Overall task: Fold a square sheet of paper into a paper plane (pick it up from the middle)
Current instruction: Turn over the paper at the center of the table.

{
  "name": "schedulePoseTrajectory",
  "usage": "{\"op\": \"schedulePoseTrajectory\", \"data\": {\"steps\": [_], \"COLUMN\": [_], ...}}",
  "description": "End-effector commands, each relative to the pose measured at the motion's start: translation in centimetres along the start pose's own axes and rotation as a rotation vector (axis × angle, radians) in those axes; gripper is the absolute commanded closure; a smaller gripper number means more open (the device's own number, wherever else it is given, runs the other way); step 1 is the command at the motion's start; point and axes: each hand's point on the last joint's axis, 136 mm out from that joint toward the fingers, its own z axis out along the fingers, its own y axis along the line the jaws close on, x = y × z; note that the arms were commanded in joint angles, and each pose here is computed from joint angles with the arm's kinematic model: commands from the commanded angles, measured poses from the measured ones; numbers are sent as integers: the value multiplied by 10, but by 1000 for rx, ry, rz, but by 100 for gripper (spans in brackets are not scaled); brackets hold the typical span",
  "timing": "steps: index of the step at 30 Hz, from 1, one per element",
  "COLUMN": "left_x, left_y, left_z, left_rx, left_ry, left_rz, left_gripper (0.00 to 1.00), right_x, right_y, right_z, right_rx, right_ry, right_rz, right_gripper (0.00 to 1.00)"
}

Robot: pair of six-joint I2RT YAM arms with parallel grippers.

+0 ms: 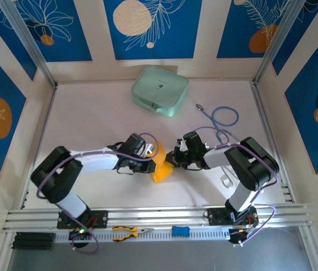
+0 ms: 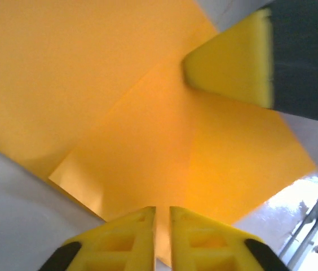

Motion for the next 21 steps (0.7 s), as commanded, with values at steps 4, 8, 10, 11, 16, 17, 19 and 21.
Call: {"op": "schedulePoseTrajectory", "data": {"steps": [4,8,10,11,16,17,19,21], "left_x": [-23,-28,-28,-28,-22,-20,-18,-15], "left_y": [-5,10,18,21,36,39,45,52], "left_z": [-47,-85,-103,-112,-142,-146,-154,-163], "left_rx": [-59,-167,-205,-220,-269,-282,-309,-346], "left_ry": [-167,-288,-344,-374,-474,-490,-516,-543], "left_rz": [16,-12,-35,-47,-94,-100,-112,-130], "left_gripper": [69,55,50,47,31,29,24,19], "right_x": [3,4,4,3,-5,-6,-11,-17], "right_y": [19,22,23,21,18,17,19,16], "right_z": [-20,-42,-54,-61,-93,-100,-113,-129], "right_rx": [-11,110,179,228,470,530,642,786], "right_ry": [-17,-65,-85,-97,-153,-168,-213,-266], "right_rz": [-75,-146,-187,-202,-302,-320,-366,-401], "right_gripper": [93,93,93,93,93,93,93,93]}}
